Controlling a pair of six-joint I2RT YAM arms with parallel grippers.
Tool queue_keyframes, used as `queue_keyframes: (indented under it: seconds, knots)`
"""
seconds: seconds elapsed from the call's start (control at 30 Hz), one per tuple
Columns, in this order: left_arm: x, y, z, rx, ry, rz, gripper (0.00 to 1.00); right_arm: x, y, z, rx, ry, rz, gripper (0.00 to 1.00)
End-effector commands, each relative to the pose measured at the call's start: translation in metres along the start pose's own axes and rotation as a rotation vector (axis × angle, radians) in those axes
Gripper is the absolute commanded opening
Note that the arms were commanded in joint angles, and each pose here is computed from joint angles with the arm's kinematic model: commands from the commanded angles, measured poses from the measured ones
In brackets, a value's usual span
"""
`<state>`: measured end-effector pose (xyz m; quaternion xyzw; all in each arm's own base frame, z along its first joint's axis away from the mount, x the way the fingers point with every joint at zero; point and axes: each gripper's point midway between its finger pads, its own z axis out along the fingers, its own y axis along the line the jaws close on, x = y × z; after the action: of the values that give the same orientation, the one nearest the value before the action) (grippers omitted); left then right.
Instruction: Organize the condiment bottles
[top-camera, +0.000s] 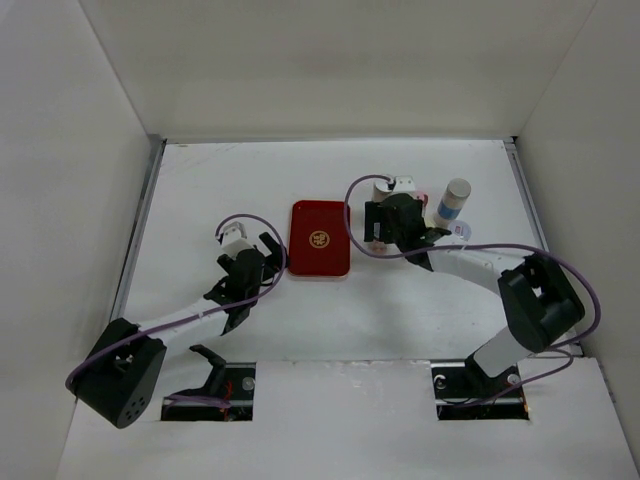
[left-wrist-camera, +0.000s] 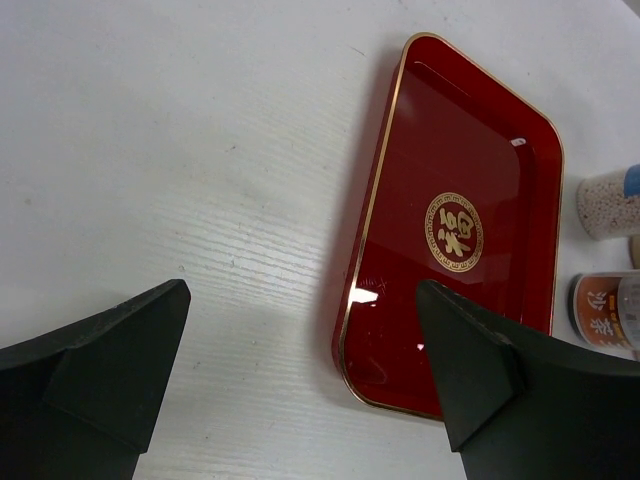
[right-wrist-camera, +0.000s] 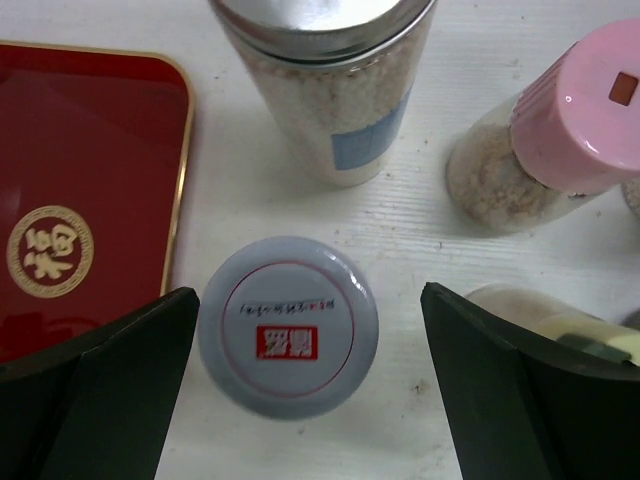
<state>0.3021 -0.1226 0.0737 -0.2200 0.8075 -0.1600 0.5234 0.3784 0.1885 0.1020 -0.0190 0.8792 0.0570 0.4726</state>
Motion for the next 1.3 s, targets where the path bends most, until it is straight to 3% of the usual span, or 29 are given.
queue_keyframes:
  seconds: [0.0, 0.17, 0.27, 0.43, 0.87, 1.27]
  knots:
    - [-0.008, -0.009, -0.001, 0.039, -0.032, -0.025, 1.00, -0.030, 0.008, 0.011, -0.008, -0.085, 0.048, 0.99]
    - [-0.011, -0.010, -0.002, 0.047, -0.043, -0.036, 1.00, -0.047, 0.013, 0.010, -0.004, -0.144, 0.055, 0.66]
    - [-0.009, -0.007, -0.001, 0.038, -0.033, -0.033, 1.00, -0.076, 0.033, -0.008, -0.054, -0.218, 0.062, 0.54]
    - [-0.008, -0.008, -0.001, 0.039, -0.030, -0.040, 1.00, -0.120, 0.073, -0.033, -0.145, -0.307, 0.064, 0.54]
    - [-0.012, 0.002, -0.003, 0.022, -0.029, -0.108, 1.00, -0.138, 0.198, 0.020, -0.322, -0.292, 0.016, 0.54]
    - [-0.011, 0.001, -0.002, 0.037, -0.021, -0.125, 1.00, -0.105, 0.224, 0.074, -0.297, -0.232, -0.006, 0.57]
